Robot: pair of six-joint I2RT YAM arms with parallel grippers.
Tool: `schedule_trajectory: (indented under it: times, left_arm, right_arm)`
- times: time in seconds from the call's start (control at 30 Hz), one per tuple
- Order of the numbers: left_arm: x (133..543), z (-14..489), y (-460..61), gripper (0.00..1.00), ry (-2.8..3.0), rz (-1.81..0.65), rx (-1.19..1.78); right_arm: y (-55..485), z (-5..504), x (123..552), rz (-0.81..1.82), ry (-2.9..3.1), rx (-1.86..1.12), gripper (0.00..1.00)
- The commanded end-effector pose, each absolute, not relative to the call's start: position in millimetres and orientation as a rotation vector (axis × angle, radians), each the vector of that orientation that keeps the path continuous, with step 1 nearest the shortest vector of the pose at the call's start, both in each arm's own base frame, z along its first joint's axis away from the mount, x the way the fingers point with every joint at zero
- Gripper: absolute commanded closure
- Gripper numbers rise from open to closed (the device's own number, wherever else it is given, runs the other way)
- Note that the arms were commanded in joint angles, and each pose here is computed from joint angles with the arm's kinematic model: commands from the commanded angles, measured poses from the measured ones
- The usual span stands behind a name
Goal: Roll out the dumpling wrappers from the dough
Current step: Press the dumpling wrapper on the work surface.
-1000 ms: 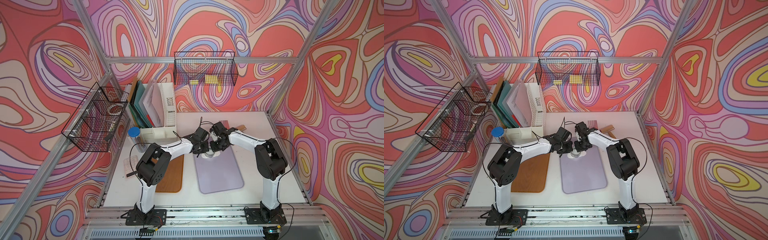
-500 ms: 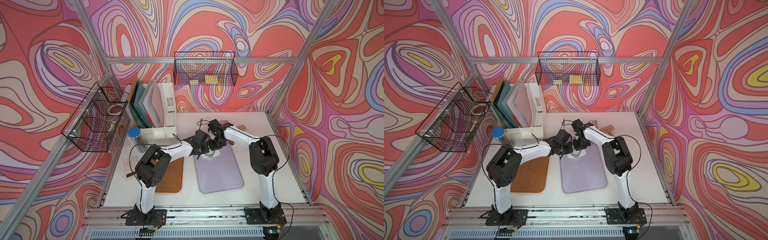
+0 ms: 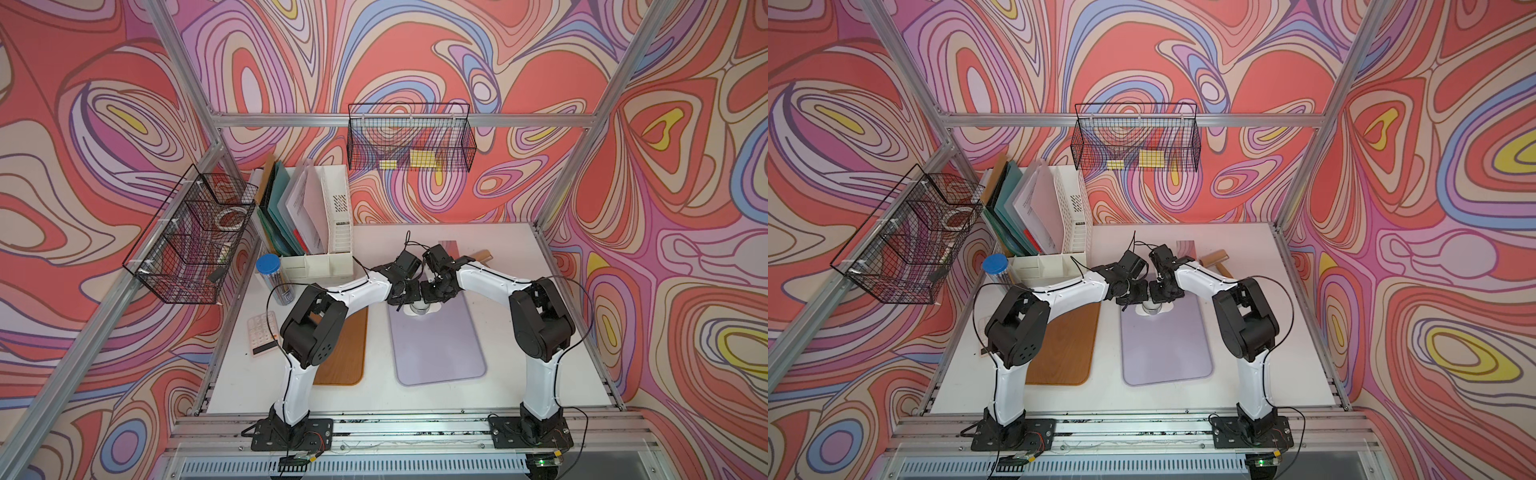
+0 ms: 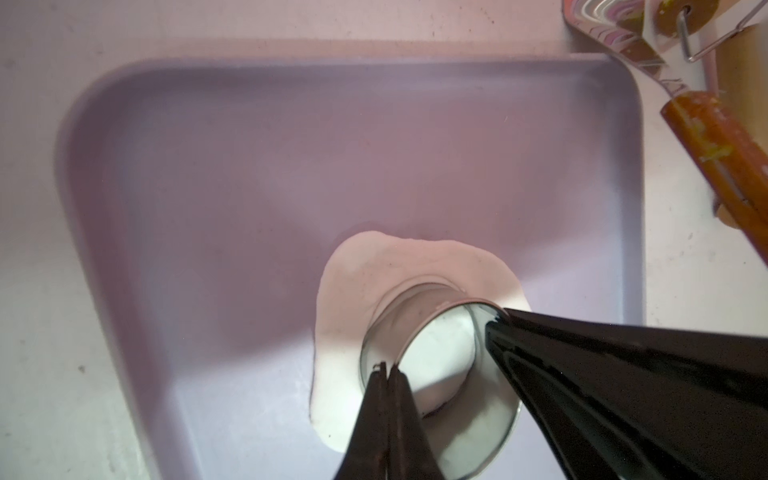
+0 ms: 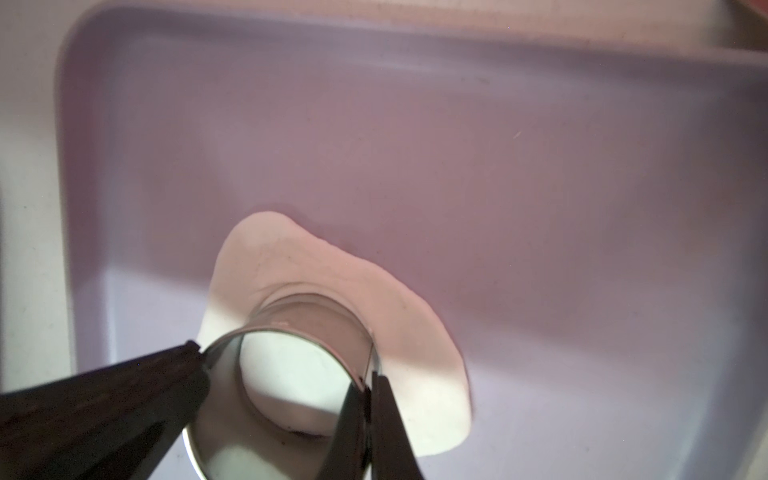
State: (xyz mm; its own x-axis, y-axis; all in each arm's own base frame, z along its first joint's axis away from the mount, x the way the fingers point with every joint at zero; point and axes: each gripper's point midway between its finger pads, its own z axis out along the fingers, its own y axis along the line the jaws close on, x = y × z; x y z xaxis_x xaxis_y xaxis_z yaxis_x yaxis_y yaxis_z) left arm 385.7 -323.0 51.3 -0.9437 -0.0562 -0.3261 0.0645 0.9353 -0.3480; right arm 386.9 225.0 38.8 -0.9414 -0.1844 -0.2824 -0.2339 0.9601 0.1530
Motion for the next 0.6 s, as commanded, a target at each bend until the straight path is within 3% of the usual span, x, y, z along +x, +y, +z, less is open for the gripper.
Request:
schedule_trajectory:
  times: [0.0,0.33,0.47,0.57]
  left_arm:
    - [342.6,-26.3,-321.0,1.00,2.993,-0.466,0.029]
    - [280.9,-35.3,-311.4,0.99,3.044,-0.590,-0.040]
    - [293.2,-27.6,-316.7,0.99,3.022,-0.571,-0.006]
    - [321.5,-16.8,-317.1,0.99,2.984,-0.531,0.011]
  right_arm:
    - [236.5,-25.7,312.7,0.320,3.182,-0.223,0.94]
    - [246.6,-42.8,392.7,0.189,3.067,-0.423,0.94]
    - [243.0,-36.9,385.0,0.186,3.082,-0.433,0.94]
    - [234.8,-30.8,355.5,0.216,3.149,-0.363,0.94]
